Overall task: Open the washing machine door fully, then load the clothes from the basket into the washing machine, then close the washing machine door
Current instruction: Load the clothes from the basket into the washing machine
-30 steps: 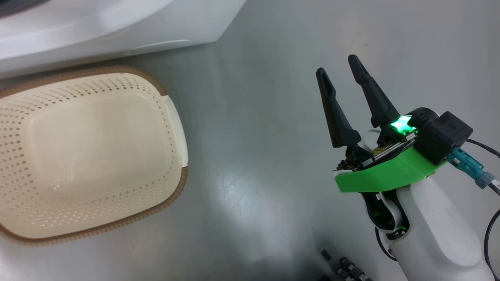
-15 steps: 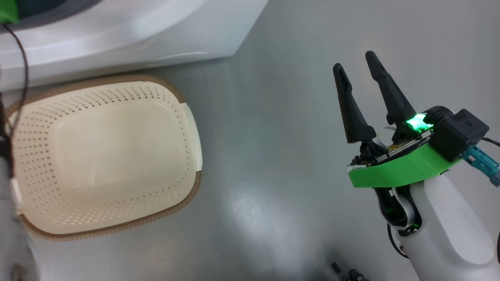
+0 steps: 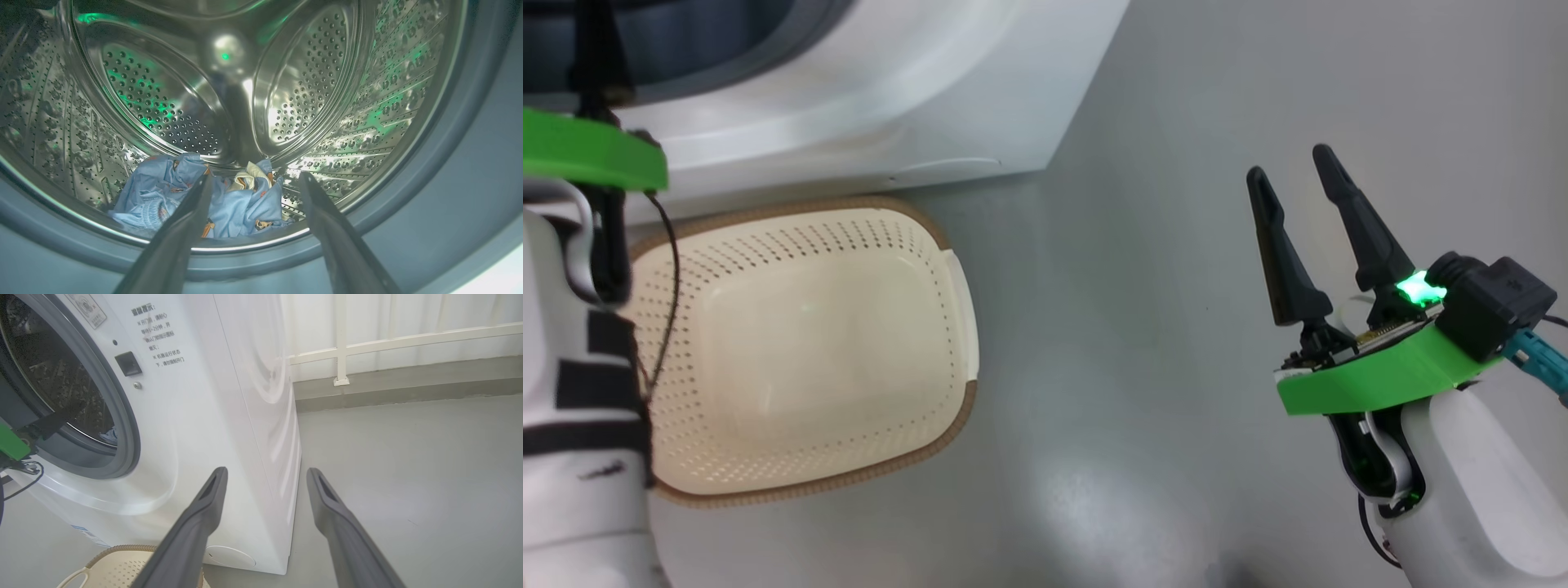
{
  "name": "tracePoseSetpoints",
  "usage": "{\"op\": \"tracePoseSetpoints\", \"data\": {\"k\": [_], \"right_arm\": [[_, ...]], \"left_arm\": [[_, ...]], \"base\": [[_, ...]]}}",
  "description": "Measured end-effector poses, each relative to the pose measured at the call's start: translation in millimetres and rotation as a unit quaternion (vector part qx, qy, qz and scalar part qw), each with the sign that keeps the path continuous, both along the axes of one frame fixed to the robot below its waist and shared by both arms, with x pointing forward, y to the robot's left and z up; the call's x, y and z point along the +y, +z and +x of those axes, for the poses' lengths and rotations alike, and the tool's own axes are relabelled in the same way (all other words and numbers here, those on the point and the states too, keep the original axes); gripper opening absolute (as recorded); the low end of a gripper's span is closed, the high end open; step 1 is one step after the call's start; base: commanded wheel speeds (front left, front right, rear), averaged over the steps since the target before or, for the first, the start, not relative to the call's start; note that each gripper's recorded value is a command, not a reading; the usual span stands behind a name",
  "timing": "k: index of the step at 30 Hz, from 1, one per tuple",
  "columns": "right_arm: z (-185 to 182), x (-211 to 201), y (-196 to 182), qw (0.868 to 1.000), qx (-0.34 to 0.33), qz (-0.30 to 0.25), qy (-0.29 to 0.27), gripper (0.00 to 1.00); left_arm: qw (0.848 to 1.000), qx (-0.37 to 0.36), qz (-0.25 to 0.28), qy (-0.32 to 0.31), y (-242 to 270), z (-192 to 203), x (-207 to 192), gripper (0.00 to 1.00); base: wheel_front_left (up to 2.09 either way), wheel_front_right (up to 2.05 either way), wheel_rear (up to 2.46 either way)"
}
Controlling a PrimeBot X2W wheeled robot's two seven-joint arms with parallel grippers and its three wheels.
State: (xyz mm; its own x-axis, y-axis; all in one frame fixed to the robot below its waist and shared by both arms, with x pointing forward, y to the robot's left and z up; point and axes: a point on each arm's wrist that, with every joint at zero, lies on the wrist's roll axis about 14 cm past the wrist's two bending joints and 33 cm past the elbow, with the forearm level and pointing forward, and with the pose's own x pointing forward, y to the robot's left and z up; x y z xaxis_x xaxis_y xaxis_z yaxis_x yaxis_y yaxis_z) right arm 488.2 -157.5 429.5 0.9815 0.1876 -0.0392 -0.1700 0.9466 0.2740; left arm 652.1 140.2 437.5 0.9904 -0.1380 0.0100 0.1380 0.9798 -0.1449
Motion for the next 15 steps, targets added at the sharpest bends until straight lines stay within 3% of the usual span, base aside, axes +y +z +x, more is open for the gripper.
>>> {"op": "tracePoseSetpoints", "data": {"k": [15], "right_arm": [[-32, -6, 24, 1.0, -0.01, -0.006, -0.003, 1.0]], "left_arm": [[1.0, -0.018, -0.007, 0.019, 29, -82, 15, 1.0]], "base": [[0.0, 0.0, 0.0]]}}
